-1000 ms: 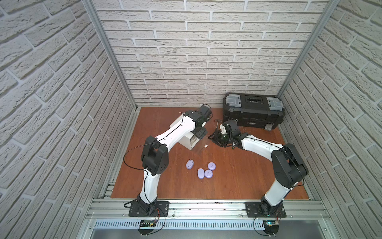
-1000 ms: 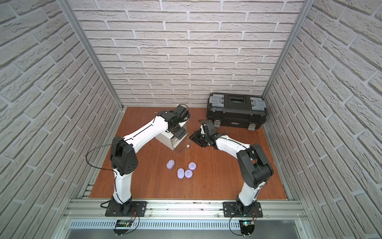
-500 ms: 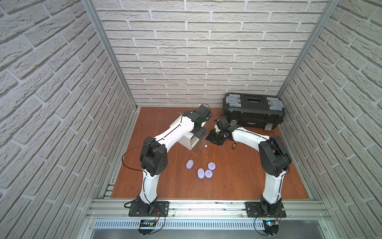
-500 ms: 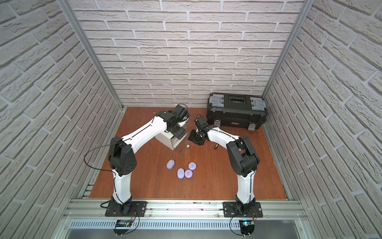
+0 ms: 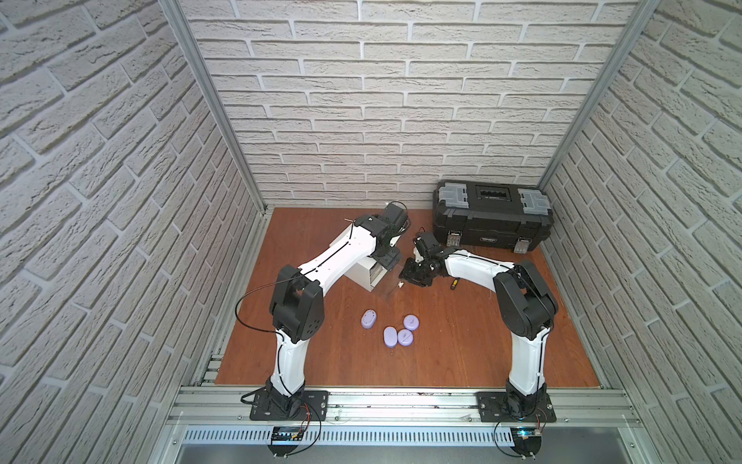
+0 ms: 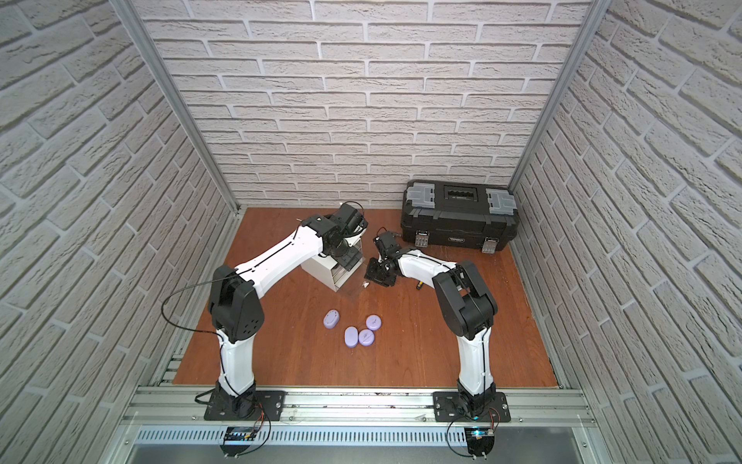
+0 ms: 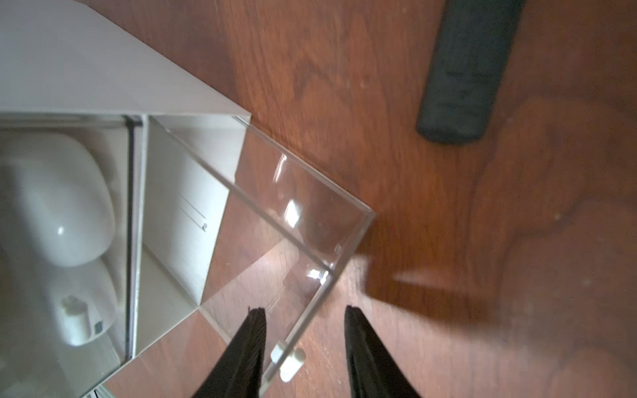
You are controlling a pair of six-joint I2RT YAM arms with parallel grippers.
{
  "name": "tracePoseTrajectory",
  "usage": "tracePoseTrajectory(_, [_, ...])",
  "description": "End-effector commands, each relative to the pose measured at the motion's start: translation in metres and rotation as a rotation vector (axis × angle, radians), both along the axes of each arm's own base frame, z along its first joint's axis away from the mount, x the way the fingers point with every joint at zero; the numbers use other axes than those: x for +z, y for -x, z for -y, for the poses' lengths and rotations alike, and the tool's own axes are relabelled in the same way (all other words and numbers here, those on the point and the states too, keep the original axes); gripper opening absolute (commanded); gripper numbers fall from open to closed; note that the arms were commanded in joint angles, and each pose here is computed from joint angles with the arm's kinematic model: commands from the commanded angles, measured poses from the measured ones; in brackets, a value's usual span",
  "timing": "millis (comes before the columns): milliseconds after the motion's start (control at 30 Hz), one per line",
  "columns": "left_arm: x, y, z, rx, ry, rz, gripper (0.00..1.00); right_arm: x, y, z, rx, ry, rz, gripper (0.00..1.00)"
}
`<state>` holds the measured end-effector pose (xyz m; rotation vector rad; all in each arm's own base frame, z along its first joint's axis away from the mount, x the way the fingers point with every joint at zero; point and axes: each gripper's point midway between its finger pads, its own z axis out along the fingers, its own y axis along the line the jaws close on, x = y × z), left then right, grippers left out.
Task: Put the bluetooth earphones in the drawer according to color
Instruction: Open the drawer in the storage box, then pick up the Bluetooth earphone from the center of the board.
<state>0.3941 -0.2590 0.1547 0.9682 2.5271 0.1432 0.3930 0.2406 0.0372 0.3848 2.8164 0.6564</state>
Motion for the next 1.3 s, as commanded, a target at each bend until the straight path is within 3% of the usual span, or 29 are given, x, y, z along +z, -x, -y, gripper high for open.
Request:
tracePoseTrajectory(0, [-0.054,0.037,-0.012,-0.008,-0.052,-0.234,0.87,-0.008,0.040,0.027,0.011,0.101,-0.079,0.40])
tracePoseTrajectory(233, [-0.059,0.039,-0.014,-0.004,-0.060,-0.245,0.87,-0.004,0.063,0.038,0.025,0.109,-0.087,0.39])
tracePoseTrajectory(467, [-0.057,0.039,-0.010,-0.008,-0.050,-0.245,0.87,-0.005,0.064,0.035,0.038,0.092,-0.081,0.39])
tracePoseTrajectory(800, [-0.037,0.037,-0.003,-0.020,-0.027,-0.195,0.88,0.077,0.047,0.030,0.079,0.034,0.161,0.58])
tracePoseTrajectory(1000, [0.025,0.028,0.003,-0.002,0.077,-0.033,0.92,0.081,0.076,0.039,0.162,0.113,0.126,0.59])
tracePoseTrajectory(1267, [0.123,0.041,-0.047,0.186,0.271,0.217,0.94,0.055,0.132,0.036,0.333,0.279,0.068,0.60])
